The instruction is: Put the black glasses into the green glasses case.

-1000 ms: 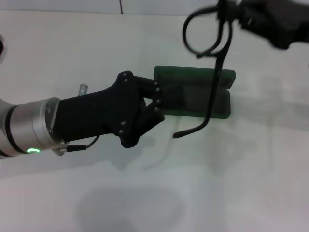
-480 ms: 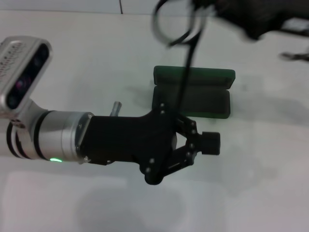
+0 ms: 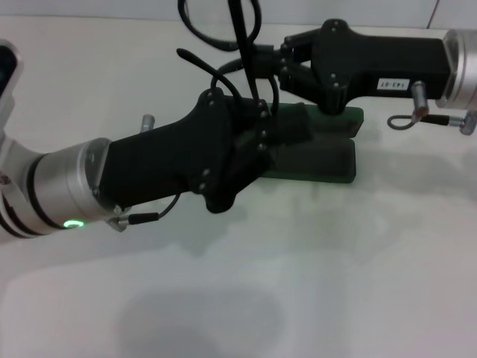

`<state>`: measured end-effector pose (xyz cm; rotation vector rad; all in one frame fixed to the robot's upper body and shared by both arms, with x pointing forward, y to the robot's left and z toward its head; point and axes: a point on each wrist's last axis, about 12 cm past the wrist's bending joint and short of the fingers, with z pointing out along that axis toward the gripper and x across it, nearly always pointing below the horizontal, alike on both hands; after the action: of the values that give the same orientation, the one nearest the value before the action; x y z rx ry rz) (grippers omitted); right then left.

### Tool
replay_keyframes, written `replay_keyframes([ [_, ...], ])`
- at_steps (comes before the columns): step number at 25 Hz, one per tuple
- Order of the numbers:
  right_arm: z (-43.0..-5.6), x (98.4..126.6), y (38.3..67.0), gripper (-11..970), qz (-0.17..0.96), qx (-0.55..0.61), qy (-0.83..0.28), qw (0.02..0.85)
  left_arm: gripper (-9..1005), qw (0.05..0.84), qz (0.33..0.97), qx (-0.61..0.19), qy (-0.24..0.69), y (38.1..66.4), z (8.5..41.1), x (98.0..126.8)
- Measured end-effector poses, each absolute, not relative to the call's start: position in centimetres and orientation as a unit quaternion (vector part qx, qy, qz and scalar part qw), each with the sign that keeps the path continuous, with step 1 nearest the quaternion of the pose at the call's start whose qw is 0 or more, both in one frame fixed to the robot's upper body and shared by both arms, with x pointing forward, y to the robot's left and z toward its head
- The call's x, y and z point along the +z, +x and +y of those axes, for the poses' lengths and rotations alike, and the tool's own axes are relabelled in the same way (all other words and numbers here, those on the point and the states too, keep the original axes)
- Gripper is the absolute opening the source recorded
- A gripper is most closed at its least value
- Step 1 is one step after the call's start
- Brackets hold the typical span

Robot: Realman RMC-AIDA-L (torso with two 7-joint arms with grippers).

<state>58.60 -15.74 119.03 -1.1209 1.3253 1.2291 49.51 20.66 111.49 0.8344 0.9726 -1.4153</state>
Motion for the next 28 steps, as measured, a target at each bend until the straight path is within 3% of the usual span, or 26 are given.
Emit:
replay_keyframes([
  [28,-14.5,118.1,58.7,41,0.566,0.486,-0.489,0.452,36,0.572,0.454,-0.594,0.337,50.2,20.6,110.9],
])
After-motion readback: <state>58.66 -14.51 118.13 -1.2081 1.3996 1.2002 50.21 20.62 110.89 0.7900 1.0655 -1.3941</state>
